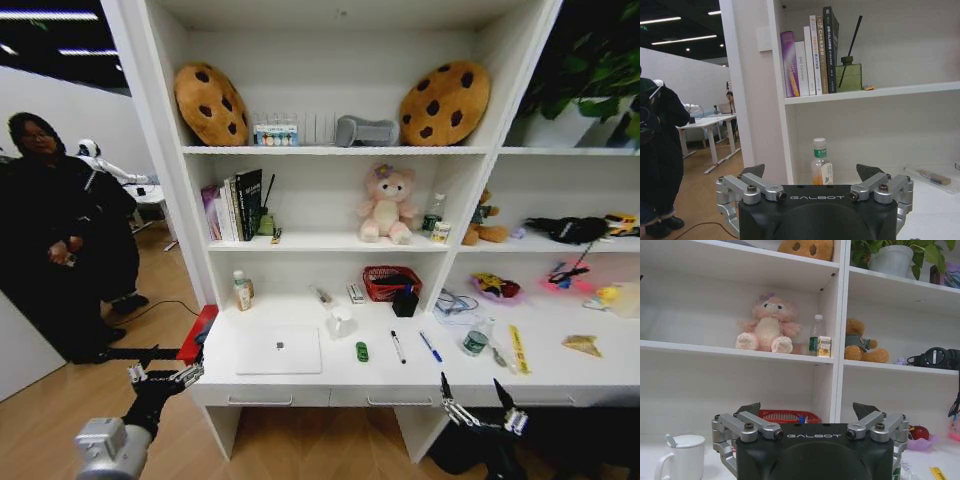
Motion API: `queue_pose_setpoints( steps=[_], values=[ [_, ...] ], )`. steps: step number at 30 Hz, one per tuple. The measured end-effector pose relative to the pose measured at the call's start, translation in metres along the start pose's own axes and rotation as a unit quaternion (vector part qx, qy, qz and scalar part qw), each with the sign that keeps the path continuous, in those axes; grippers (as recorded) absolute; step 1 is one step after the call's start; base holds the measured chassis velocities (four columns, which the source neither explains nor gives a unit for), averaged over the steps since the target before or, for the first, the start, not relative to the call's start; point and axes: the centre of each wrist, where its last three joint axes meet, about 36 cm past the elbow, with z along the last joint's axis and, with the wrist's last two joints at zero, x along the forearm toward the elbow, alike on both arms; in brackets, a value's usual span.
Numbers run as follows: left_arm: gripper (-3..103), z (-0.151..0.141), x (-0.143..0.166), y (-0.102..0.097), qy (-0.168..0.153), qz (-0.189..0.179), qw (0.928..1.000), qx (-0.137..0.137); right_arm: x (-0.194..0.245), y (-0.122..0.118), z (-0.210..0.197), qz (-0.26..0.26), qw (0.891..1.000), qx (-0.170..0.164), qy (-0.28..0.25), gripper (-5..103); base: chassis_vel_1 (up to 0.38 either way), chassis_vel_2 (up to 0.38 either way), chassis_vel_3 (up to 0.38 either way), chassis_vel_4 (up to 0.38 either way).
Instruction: Organize the objects on the table.
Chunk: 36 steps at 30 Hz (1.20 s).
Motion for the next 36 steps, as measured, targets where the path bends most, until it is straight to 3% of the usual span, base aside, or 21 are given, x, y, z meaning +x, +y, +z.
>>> queue_pose_setpoints(
  steps=[6, 8, 24, 36],
  values=[
    [100, 0.0, 0.0, 0.0, 0.0, 0.0, 1.0, 0.0, 0.0034, 0.0015, -0.0014, -0.022, 1.0, -0.002, 0.004, 100, -0.033, 0.044, 0.038, -0.036],
    [100, 0.0, 0.0, 0.0, 0.0, 0.0, 1.0, 0.0, 0.0049, 0.0024, -0.0019, -0.018, 1.0, -0.007, 0.025, 100, 0.0, 0.0, 0.0, 0.0],
    [100, 0.0, 0.0, 0.0, 0.0, 0.0, 1.0, 0.0, -0.0014, 0.0, -0.0022, -0.003, 1.0, -0.016, 0.024, 100, -0.003, 0.002, 0.004, -0.003],
    [100, 0.0, 0.0, 0.0, 0.0, 0.0, 1.0, 0.0, -0.0013, 0.0043, -0.0012, -0.009, 0.999, -0.025, 0.029, 100, -0.114, 0.13, 0.116, -0.14]
  ],
)
